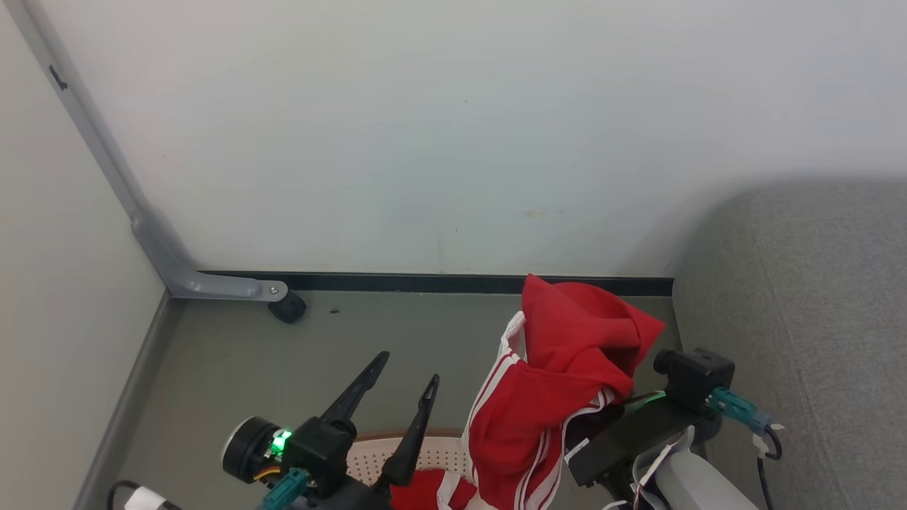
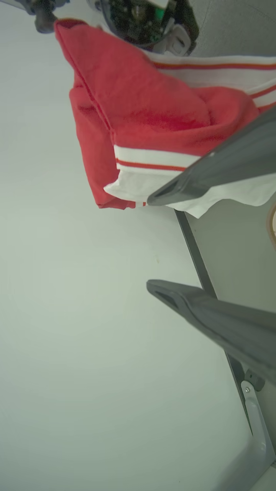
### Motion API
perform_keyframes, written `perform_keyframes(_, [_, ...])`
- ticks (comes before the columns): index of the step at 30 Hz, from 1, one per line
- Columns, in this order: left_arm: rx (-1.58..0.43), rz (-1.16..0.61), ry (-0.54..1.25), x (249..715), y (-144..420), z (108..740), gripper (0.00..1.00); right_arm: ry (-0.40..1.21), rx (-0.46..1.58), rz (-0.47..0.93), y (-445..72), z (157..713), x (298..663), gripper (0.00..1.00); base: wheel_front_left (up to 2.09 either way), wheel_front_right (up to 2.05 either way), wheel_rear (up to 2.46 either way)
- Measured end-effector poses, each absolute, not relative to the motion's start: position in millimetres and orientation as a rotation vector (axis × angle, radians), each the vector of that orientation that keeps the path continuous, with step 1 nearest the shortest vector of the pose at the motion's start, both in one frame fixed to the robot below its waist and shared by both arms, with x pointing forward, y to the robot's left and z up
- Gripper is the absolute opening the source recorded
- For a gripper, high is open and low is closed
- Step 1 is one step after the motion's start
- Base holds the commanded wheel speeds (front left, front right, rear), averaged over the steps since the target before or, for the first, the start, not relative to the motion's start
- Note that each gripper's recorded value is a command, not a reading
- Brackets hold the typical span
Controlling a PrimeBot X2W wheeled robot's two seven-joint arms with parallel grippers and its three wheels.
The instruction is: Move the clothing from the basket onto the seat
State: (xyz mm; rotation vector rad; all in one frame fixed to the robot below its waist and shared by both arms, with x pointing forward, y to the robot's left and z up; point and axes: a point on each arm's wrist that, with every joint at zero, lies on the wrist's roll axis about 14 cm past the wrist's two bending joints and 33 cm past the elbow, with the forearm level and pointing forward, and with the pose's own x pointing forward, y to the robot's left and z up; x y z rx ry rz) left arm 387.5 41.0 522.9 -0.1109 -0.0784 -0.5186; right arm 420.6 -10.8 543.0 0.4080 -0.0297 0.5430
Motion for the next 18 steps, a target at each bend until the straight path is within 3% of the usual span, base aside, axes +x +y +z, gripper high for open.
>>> perform_keyframes(18, [-0.118, -0.147, -0.085, 380.9, 147.7, 519.1, 1.0, -0.05, 0.442, 0.481, -31.5, 545.1, 411.0, 0.0, 0.0, 0.0, 0.0])
